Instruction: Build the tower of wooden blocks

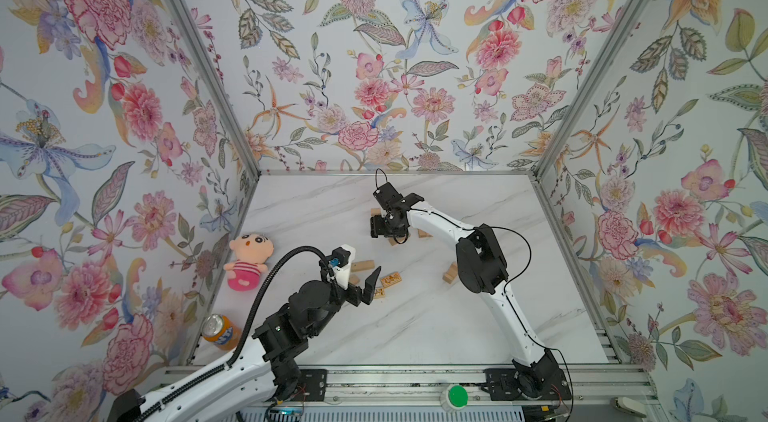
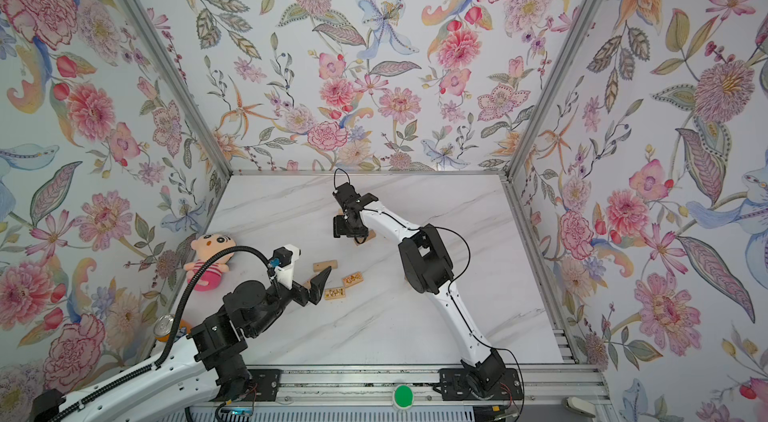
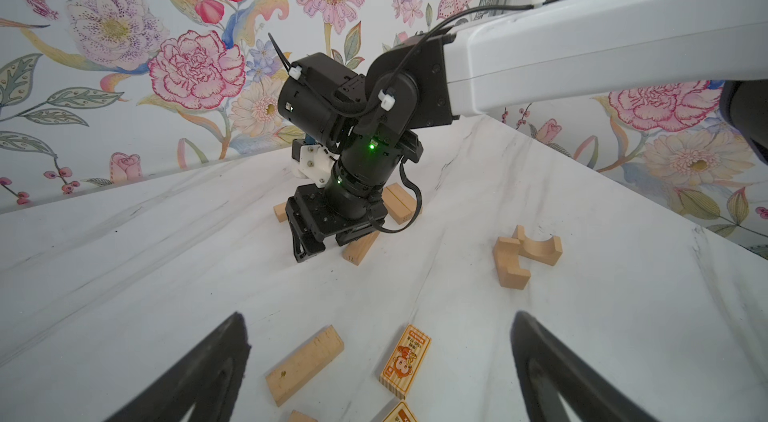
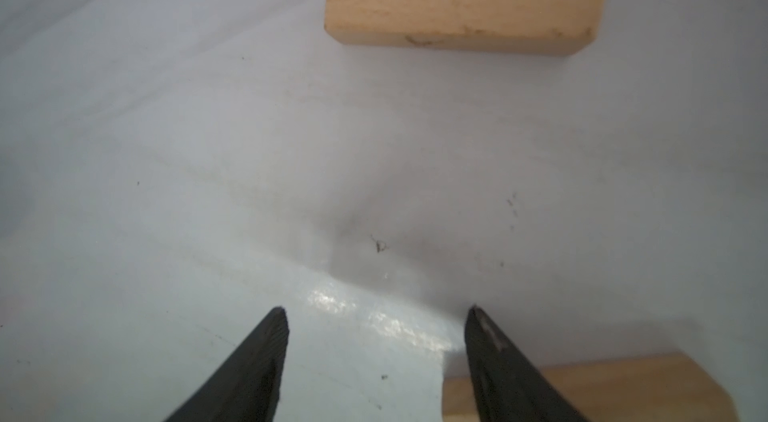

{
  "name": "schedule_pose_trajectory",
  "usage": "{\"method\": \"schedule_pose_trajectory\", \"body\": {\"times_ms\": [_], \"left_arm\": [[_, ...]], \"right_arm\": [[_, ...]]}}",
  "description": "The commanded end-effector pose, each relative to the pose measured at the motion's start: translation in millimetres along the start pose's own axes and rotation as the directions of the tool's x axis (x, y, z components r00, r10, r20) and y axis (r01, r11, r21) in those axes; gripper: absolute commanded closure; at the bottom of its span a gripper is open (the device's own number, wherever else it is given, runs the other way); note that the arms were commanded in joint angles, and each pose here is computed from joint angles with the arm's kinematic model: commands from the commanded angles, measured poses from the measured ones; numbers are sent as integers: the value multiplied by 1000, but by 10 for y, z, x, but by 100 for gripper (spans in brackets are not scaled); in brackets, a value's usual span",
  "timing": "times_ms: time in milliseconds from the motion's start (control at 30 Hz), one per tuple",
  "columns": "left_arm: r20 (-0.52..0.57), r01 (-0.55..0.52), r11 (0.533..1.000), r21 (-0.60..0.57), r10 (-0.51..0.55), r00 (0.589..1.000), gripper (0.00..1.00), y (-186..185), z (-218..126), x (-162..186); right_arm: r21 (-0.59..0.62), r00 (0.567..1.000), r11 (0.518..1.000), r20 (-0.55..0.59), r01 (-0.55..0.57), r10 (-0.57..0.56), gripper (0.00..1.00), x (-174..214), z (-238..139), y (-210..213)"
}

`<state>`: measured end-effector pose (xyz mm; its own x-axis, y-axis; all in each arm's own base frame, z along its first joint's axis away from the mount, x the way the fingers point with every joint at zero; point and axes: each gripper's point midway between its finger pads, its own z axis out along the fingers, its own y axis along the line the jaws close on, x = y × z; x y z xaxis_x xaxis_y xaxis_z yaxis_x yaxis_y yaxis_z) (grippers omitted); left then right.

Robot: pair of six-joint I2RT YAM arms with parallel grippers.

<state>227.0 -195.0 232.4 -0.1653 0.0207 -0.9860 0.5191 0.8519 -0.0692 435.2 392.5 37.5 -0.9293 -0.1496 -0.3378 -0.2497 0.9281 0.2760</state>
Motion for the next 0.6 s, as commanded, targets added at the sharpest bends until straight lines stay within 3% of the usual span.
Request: {"method": "schedule_pose_trajectory", "body": {"times_ms": [0, 200, 433, 567], "left_arm": [[17, 22, 1000, -2, -22, 1000, 1, 24, -14, -19], [1, 29, 1000, 1, -29, 1000, 1, 14, 5, 26], [-18, 48, 999, 12, -48, 999, 1, -24, 62, 66], [-7, 58, 998, 35, -58, 998, 1, -70, 78, 32]], "right_arm": [[8, 991, 996, 100, 88, -89, 24, -273, -551, 64], [28, 979, 985, 103, 173, -175, 13, -352, -792, -89], [91, 954, 950, -4, 300, -300, 0, -121, -621, -322], [113, 938, 931, -43, 347, -344, 1, -14, -489, -366]]}}
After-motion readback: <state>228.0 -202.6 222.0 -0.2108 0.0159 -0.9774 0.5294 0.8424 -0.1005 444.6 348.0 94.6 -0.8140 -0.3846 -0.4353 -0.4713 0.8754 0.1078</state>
